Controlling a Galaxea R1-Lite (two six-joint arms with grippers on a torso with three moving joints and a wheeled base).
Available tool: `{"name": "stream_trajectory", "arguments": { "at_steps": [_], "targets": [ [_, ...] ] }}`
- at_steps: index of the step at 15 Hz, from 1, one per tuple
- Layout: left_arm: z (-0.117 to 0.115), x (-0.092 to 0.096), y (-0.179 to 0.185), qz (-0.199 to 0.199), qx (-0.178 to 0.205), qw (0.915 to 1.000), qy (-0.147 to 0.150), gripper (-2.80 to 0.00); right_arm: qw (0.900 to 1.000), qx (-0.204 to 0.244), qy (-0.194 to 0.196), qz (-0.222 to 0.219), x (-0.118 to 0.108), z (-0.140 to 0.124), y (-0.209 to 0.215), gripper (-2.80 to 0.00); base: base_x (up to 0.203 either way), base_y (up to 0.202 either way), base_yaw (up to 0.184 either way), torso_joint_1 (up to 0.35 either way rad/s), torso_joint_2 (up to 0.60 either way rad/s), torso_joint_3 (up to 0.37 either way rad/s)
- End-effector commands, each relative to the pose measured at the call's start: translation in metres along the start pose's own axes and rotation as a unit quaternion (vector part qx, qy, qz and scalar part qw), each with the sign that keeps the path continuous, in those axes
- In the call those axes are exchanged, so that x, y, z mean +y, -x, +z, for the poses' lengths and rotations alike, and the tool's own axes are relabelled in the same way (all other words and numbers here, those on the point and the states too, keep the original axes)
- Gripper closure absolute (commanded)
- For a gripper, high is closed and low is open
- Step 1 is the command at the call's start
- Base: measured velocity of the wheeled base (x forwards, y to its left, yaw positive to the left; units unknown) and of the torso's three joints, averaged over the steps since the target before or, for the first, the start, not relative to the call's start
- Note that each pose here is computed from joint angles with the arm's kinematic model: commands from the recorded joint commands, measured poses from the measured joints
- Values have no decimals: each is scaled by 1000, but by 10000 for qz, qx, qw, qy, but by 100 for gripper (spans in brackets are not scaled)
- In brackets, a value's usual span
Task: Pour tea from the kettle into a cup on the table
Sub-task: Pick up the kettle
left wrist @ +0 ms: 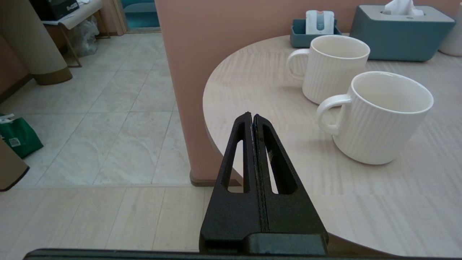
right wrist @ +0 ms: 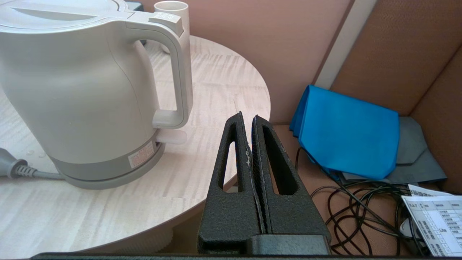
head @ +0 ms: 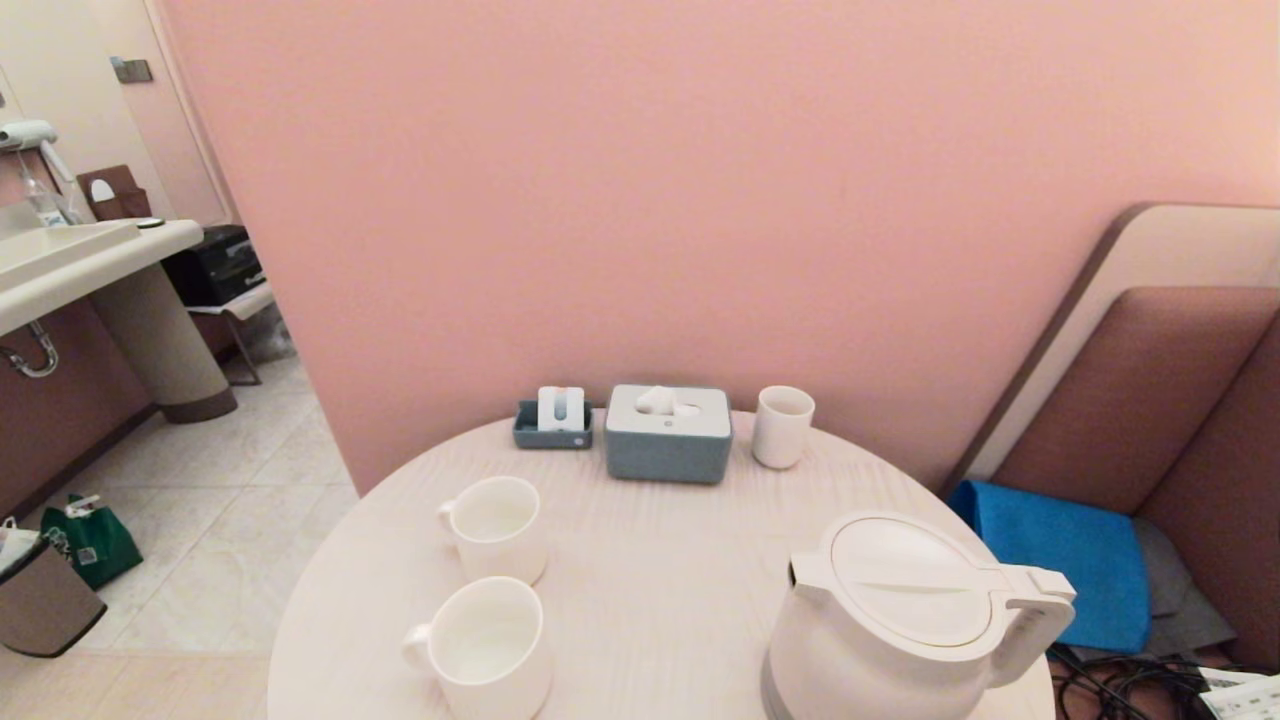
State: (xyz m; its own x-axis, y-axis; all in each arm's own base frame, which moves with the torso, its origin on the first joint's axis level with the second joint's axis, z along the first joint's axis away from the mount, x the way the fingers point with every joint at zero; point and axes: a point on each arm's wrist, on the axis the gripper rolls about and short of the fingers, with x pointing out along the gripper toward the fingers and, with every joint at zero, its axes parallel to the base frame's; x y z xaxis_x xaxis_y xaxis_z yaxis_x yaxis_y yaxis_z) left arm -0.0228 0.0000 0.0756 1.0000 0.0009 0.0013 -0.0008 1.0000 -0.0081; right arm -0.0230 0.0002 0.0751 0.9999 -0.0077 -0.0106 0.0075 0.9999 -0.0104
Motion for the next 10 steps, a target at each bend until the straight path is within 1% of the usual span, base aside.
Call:
{"name": "stream_trajectory", "arguments": {
  "at_steps": [1, 10],
  "targets": [
    [0, 0, 0, 3, -1, 10000, 6, 0, 10000, 8, 2, 0, 0, 0, 0, 0, 0, 0, 0, 0, 0, 0],
    [0, 0, 0, 3, 6, 10000, 6, 0, 10000, 8, -28, 0, 0, 0, 0, 0, 0, 0, 0, 0, 0, 0]
  ]
}}
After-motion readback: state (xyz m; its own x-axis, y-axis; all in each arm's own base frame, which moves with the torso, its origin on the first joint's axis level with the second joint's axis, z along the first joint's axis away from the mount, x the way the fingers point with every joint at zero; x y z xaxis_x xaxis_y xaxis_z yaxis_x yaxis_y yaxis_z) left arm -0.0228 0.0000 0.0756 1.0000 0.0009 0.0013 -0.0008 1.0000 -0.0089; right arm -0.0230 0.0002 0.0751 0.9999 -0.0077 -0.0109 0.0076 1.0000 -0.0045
